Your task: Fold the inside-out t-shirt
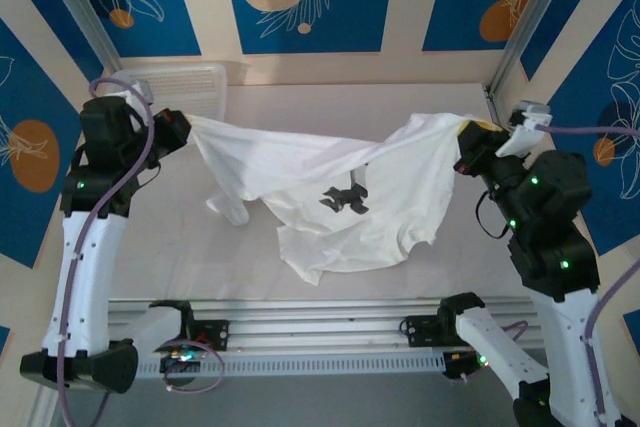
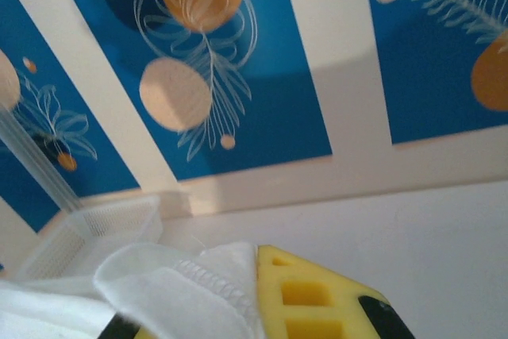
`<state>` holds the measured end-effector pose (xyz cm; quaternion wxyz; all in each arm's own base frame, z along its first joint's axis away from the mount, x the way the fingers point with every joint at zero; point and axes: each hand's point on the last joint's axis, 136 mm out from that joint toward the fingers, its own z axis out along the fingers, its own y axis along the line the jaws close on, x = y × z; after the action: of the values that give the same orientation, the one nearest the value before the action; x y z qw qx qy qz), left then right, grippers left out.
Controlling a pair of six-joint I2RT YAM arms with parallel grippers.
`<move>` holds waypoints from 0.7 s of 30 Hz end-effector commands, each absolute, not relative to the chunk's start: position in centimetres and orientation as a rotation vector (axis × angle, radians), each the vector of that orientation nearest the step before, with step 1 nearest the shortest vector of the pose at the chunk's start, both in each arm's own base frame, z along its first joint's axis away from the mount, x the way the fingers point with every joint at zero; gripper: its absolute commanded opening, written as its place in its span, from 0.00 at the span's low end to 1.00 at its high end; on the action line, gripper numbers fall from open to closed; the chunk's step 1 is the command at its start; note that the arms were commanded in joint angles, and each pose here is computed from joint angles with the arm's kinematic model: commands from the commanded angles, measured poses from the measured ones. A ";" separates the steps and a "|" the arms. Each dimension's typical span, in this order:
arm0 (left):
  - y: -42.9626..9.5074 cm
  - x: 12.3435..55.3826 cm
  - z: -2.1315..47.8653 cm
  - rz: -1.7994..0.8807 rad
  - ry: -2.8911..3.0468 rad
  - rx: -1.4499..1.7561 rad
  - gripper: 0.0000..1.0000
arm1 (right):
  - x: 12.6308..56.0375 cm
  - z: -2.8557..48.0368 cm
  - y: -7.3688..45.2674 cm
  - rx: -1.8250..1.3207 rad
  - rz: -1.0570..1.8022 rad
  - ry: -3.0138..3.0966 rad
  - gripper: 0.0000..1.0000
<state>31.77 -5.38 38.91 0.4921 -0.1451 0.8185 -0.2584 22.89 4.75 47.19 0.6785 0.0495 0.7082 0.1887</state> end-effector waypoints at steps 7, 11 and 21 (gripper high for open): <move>-6.3 31.1 39.1 -0.776 1.953 -0.305 0.00 | 20.0 50.2 3.0 0.206 0.465 1.422 0.00; -8.0 32.1 32.4 -0.910 2.063 -0.326 0.00 | 22.0 42.8 5.1 0.229 0.585 1.608 0.00; -10.4 34.3 15.4 -0.831 2.459 -0.387 0.00 | 25.7 26.1 6.2 0.348 0.551 2.015 0.00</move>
<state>32.92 -9.99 16.27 0.2380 -0.1572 0.9061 -0.3126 25.56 6.57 25.93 0.4829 0.1338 0.8347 0.2284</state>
